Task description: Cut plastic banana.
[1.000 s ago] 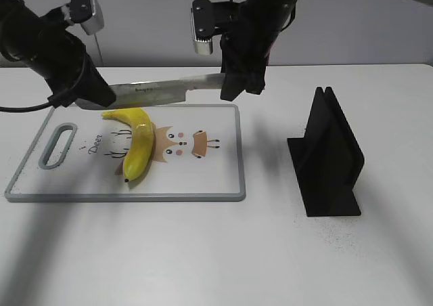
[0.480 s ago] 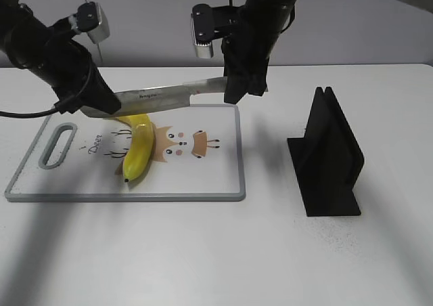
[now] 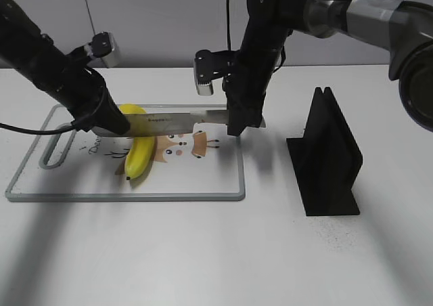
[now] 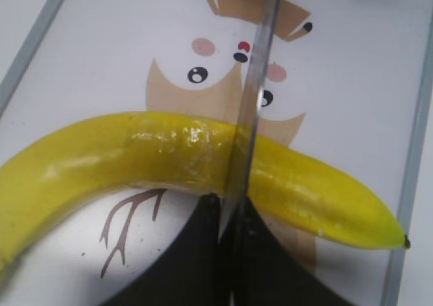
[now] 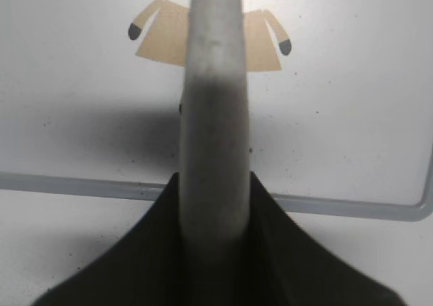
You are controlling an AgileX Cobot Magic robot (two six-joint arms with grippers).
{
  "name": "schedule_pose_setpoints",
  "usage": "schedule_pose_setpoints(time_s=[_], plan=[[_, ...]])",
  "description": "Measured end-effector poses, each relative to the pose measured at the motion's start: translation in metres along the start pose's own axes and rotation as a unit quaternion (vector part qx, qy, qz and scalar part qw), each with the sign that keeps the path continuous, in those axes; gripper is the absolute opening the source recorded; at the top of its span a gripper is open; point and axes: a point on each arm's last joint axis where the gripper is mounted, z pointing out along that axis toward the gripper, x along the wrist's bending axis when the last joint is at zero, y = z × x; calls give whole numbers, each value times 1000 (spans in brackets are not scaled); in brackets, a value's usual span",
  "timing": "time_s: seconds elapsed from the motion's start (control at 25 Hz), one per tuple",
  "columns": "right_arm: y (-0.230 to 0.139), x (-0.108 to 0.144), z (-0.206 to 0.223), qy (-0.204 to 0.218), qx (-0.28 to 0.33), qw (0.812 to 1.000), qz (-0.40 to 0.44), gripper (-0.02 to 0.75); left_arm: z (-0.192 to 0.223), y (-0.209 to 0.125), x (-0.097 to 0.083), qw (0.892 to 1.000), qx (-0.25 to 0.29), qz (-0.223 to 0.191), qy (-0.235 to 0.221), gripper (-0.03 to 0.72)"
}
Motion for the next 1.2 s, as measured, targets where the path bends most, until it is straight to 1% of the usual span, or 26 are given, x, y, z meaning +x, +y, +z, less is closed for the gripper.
schedule_pose_setpoints(time_s=[0.84, 1.04, 1.2], plan=[[0, 0, -1, 0, -4, 1000, 3, 160, 1, 0, 0, 1000, -8, -7, -5, 29], [3, 0, -13, -10, -8, 1000, 0, 160, -3, 2, 0, 1000, -10, -4, 0, 29], [7, 2, -27, -23, -13, 1000, -5, 160, -9, 5, -2, 1000, -5, 4, 16, 29]])
